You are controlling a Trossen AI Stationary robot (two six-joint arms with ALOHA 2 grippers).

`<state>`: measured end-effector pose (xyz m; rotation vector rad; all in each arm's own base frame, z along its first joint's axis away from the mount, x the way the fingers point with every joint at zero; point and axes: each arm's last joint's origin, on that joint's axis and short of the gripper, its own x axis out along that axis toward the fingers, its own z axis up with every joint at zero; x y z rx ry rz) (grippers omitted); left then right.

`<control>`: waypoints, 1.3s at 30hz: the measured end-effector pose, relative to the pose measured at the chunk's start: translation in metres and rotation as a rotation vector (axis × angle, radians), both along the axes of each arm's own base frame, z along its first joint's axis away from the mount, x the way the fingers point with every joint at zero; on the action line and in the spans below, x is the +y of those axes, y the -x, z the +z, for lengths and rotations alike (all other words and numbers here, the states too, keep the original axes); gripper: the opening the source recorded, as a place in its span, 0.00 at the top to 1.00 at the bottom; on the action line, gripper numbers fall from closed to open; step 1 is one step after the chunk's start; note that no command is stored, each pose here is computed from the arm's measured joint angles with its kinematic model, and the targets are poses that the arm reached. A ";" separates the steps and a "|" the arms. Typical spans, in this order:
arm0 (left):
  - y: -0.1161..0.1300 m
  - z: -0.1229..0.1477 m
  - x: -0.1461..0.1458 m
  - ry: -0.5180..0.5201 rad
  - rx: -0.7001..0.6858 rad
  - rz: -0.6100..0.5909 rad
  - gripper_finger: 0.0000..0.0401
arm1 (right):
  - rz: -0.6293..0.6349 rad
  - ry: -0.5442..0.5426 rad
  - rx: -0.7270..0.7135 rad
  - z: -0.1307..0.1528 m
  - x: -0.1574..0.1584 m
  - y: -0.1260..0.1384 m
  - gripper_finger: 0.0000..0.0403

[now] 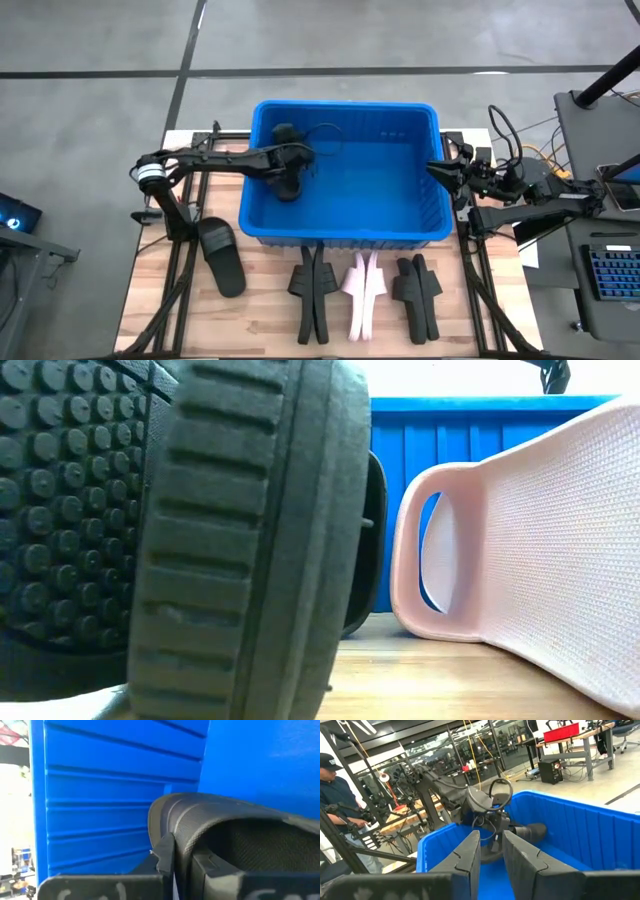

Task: Pick and place slides into bin
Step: Put the black slides into the blue bin

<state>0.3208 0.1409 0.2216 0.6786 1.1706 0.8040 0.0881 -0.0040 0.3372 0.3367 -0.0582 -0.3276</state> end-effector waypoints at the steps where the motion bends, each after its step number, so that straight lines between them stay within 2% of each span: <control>1: 0.000 -0.002 0.001 -0.006 -0.004 -0.003 1.00 | 0.000 0.000 0.000 0.000 0.000 0.000 0.81; 5: 0.003 -0.009 0.003 -0.022 -0.001 -0.019 1.00 | 0.000 0.000 -0.001 0.000 0.000 0.000 0.80; 17: 0.019 -0.033 0.010 0.051 0.062 -0.058 1.00 | -0.001 0.000 -0.001 0.000 0.000 0.000 0.83; 23: 0.023 -0.038 0.017 0.120 0.031 -0.094 1.00 | 0.000 -0.001 -0.001 0.000 0.000 0.000 0.81; 33: 0.029 -0.046 0.019 0.123 0.017 -0.083 0.99 | 0.000 -0.001 -0.003 0.000 0.000 0.000 0.82; 36: 0.029 -0.045 0.020 0.128 0.014 -0.083 0.96 | 0.000 -0.001 -0.003 0.000 0.000 0.000 0.83; 39: 0.029 -0.043 0.022 0.135 0.007 -0.083 0.86 | 0.000 -0.001 -0.003 0.000 0.000 0.000 0.83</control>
